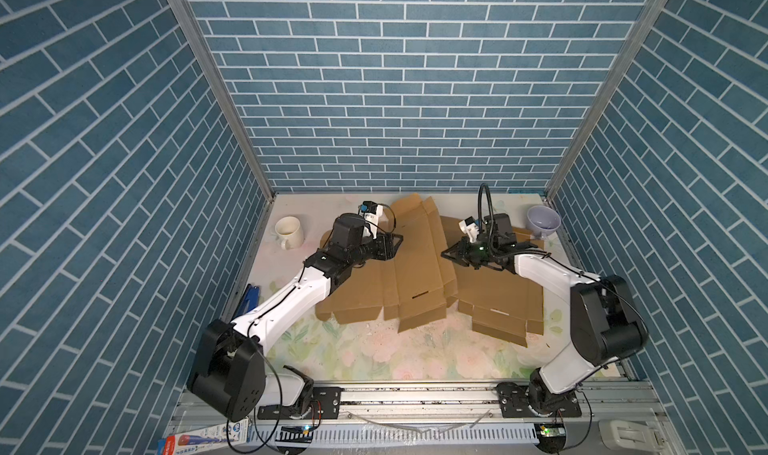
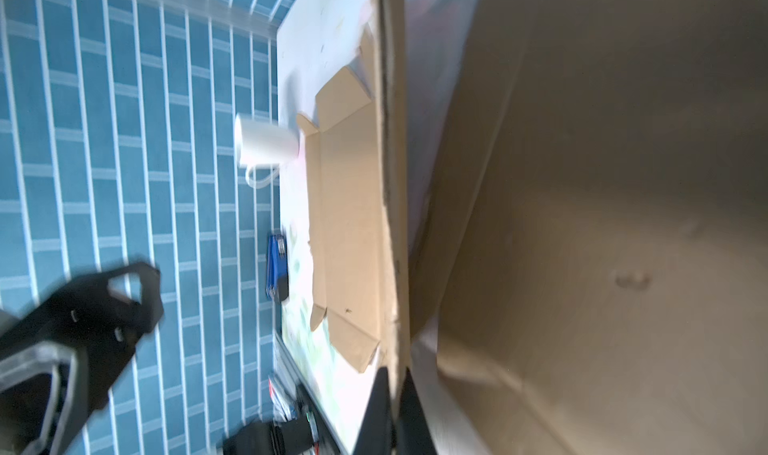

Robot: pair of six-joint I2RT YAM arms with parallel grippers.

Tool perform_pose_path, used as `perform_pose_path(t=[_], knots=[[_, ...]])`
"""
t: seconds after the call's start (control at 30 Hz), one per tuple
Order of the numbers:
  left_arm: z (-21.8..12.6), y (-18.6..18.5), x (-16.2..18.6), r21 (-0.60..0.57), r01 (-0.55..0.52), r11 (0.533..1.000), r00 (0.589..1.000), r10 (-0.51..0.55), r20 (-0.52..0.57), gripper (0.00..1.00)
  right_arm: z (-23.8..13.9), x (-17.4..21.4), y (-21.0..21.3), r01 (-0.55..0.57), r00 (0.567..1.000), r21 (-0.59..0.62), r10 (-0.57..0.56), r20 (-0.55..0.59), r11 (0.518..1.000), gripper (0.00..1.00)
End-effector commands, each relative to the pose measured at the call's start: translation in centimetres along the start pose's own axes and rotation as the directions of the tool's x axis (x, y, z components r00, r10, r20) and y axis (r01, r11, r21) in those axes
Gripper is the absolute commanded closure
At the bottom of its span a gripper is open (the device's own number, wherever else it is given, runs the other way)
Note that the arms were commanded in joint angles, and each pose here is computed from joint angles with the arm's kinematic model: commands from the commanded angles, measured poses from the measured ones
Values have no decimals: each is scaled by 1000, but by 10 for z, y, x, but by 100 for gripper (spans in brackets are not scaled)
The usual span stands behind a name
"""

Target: Fold the paper box

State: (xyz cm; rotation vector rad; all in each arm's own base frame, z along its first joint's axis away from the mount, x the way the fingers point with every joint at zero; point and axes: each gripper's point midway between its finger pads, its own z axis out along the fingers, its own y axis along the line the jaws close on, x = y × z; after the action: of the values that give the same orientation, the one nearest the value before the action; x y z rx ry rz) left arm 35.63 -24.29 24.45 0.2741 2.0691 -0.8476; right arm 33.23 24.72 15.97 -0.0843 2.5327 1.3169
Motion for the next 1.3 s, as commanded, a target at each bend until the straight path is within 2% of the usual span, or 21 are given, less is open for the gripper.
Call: perform_pose_path(t=[0.0, 0.07, 0.13, 0.2, 0.3, 0.33, 0.43, 0.53, 0.63, 0.77, 0.83, 0.97, 1.07, 1.13, 1.27], knots=[[-2, 2, 17, -4, -10, 1000, 998, 10, -65, 41, -33, 61, -10, 88, 974, 125, -59, -220, 988, 100], [0, 0, 22, 10, -20, 1000, 997, 21, -73, 41, -47, 71, -28, 134, 962, 254, -65, -265, 958, 100], [3, 0, 31, 16, -28, 999, 996, 29, -88, 41, -62, 73, -51, 195, 949, 409, -66, -309, 892, 100], [5, 6, 42, 5, -30, 1000, 994, 30, -107, 41, -83, 65, -73, 282, 935, 573, -87, -344, 770, 100], [2, 12, 50, -19, -44, 999, 992, 41, -117, 41, -102, 36, -72, 381, 921, 666, -196, -338, 641, 100], [1, 13, 51, -24, -50, 998, 992, 47, -116, 41, -104, 26, -67, 412, 910, 674, -243, -335, 614, 100], [-2, 18, 49, -50, -61, 997, 992, 55, -111, 40, -99, 5, -51, 521, 853, 673, -361, -378, 525, 100], [-6, 21, 46, -68, -58, 996, 994, 51, -100, 40, -85, -7, -33, 686, 714, 644, -483, -506, 339, 100], [-12, 23, 40, -88, -51, 995, 996, 44, -79, 40, -77, -22, -16, 755, 610, 628, -556, -565, 190, 100], [-31, 29, 22, -135, -38, 990, 999, 34, -28, 37, -73, -43, 14, 805, 418, 592, -673, -610, -36, 100], [-40, 31, 13, -148, -26, 989, 1000, 26, 0, 35, -73, -50, 30, 803, 341, 584, -712, -613, -118, 100], [-53, 29, -1, -153, -1, 988, 999, 7, 40, 31, -60, -51, 57, 792, 141, 530, -754, -642, -303, 100], [-58, 29, -7, -158, 16, 987, 998, -6, 59, 27, -41, -44, 60, 773, 38, 495, -750, -661, -397, 100], [-62, 33, -13, -160, 50, 986, 997, -38, 74, 24, -31, -46, 56, 725, -9, 509, -745, -667, -464, 100], [-67, 41, -30, -98, 145, 985, 985, -135, 103, 22, -12, -45, 57, 647, -74, 563, -777, -625, -515, 100]])
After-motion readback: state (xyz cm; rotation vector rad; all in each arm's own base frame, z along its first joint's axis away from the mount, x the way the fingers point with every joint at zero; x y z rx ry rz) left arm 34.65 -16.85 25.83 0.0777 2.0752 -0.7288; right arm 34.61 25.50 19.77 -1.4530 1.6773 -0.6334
